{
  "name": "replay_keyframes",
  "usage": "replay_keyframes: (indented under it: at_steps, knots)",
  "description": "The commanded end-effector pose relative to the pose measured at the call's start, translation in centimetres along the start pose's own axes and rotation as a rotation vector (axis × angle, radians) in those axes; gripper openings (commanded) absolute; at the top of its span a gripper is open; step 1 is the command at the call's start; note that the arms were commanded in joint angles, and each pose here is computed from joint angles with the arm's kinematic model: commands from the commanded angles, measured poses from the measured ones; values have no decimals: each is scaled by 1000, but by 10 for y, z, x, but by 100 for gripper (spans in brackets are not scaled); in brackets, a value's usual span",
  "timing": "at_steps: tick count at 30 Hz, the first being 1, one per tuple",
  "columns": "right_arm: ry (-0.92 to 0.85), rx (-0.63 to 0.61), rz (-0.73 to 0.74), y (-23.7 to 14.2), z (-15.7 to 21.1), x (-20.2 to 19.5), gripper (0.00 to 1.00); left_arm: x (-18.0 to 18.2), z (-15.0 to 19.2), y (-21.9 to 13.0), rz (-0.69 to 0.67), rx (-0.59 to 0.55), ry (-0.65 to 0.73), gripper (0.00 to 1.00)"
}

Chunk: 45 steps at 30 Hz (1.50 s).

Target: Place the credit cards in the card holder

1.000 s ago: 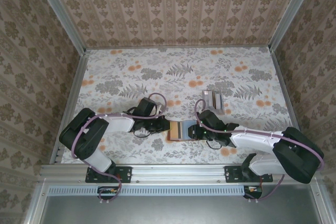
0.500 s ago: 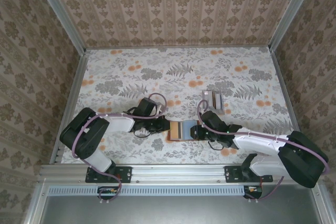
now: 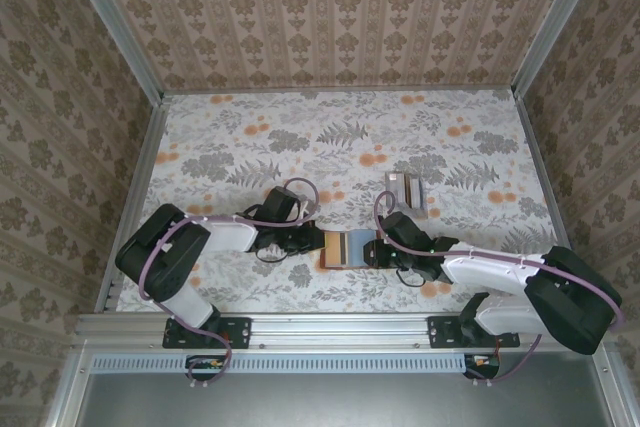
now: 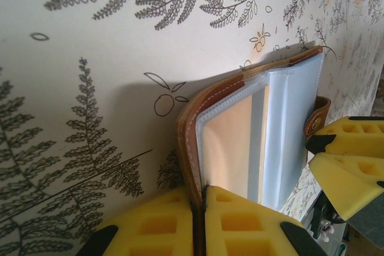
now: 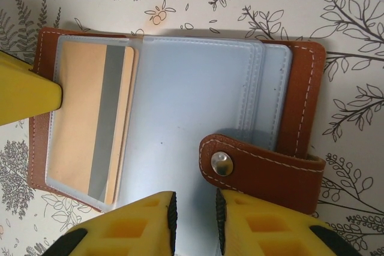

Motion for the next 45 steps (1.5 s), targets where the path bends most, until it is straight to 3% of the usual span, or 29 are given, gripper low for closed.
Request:
replay_keyframes:
  at_steps: [1,5,32,38,45]
  knots:
    - [17,26,34,2,4,-6,33,11,5,5,-45,15,-33,9]
    - [29,22,41,-2,5,-7,36,12,5,4,-44,8,-34,9]
    - [51,64,21,5,8,-5,32,11,3,8,-32,7,-68,9]
    - [59,68,-9,7,7,-1,38,11,3,9,-29,5,-72,9]
    - [65,60,-37,9,4,4,32,10,3,9,-25,8,-69,9]
Point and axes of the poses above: each hand's point on the last joint's axis, 136 mm out from that joint toward the fingers, its own y axis out along the fingers, its own x axis along the line the jaws close on, z = x × y, the point moved 7 cm from there along -y, back along the fingers, and after that the axes turned 4 degrees about -y, right-handed, at the moved point
